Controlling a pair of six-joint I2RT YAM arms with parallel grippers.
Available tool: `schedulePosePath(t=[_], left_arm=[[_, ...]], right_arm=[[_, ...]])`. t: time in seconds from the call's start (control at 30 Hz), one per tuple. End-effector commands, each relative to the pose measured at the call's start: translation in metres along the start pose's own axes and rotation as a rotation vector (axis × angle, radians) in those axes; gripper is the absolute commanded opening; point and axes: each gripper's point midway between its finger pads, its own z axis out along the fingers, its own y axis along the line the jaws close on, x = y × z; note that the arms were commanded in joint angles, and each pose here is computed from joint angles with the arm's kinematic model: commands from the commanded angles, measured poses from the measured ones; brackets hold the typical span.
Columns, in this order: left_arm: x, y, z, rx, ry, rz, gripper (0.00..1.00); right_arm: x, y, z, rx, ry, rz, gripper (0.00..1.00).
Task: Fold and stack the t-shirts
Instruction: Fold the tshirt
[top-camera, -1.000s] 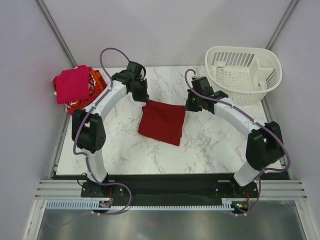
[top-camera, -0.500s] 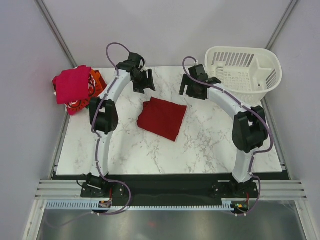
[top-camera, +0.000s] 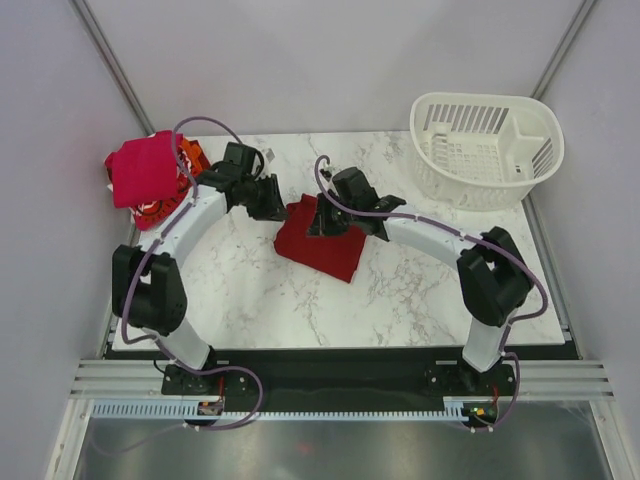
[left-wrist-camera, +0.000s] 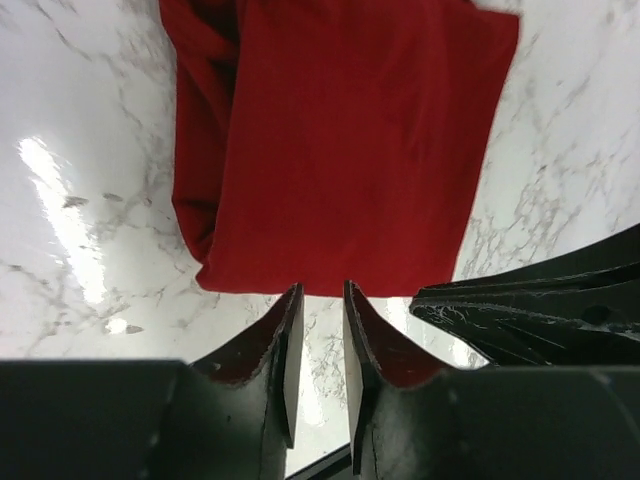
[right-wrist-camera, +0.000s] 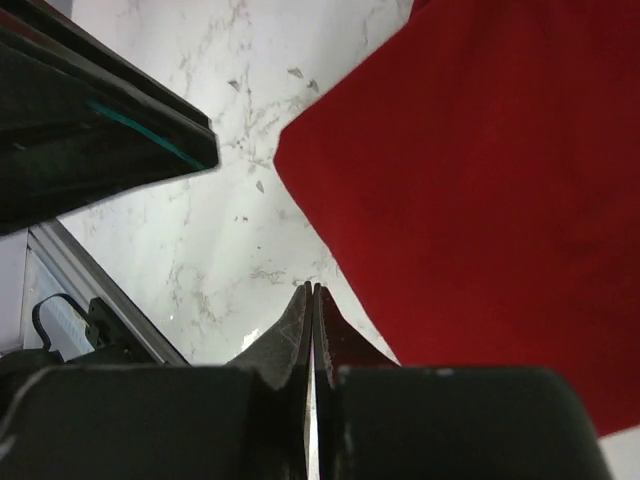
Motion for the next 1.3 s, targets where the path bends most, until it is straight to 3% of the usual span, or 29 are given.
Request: schedulePosePath(t=[0.0, 0.27, 0.43, 0.57, 0.7, 0.9, 1.0, 1.07, 1.1, 1.13, 1.17, 1.2, 1.23, 1.27], left_arm=[[0.026, 0.001, 0.043, 0.099, 0.075, -0.047, 0.28], [0.053, 0.025, 0.093, 0.062, 0.149, -0.150, 0.23], [0.100, 0.061, 0.113, -0.072, 0.237, -0.224, 0.19], [0.112, 0.072, 0.110, -0.121, 0.240, -0.226, 0.19], [0.114, 0.083, 0.107, -0.179, 0.226, -0.214, 0.19], [0.102, 0.086, 0.073, -0.268, 0.174, -0.214, 0.21], [0.075, 0.076, 0.040, -0.289, 0.080, -0.162, 0.32], [0.052, 0.062, 0.015, -0.264, -0.006, -0.109, 0.47], [0.046, 0.057, 0.009, -0.254, -0.031, -0.089, 0.52], [0.039, 0.054, 0.001, -0.255, -0.066, -0.071, 0.69], [0.033, 0.050, -0.011, -0.250, -0.104, -0.048, 0.76], [0.025, 0.049, -0.015, -0.251, -0.146, -0.040, 0.84], [0.028, 0.051, -0.014, -0.250, -0.153, -0.037, 0.98], [0.022, 0.053, -0.016, -0.261, -0.185, -0.029, 1.00]], right_arm=[[0.001, 0.001, 0.019, -0.095, 0.013, 0.037, 0.01], [0.064, -0.062, 0.049, 0.012, 0.157, 0.079, 0.00], [0.104, -0.095, 0.033, 0.114, 0.195, 0.087, 0.00], [0.135, -0.117, 0.013, 0.190, 0.218, 0.116, 0.00], [0.139, -0.114, -0.003, 0.182, 0.188, 0.106, 0.01], [0.111, -0.112, -0.035, 0.264, 0.120, 0.013, 0.11], [0.088, -0.105, -0.056, 0.299, 0.071, -0.032, 0.18], [0.070, -0.092, -0.071, 0.290, 0.030, -0.058, 0.26], [0.064, -0.087, -0.076, 0.283, 0.017, -0.063, 0.39], [0.058, -0.080, -0.086, 0.272, -0.001, -0.072, 0.44], [0.050, -0.073, -0.092, 0.260, -0.023, -0.078, 0.51], [0.047, -0.069, -0.097, 0.252, -0.034, -0.087, 0.64], [0.042, -0.063, -0.108, 0.241, -0.060, -0.094, 0.69], [0.042, -0.062, -0.114, 0.241, -0.070, -0.098, 0.73]])
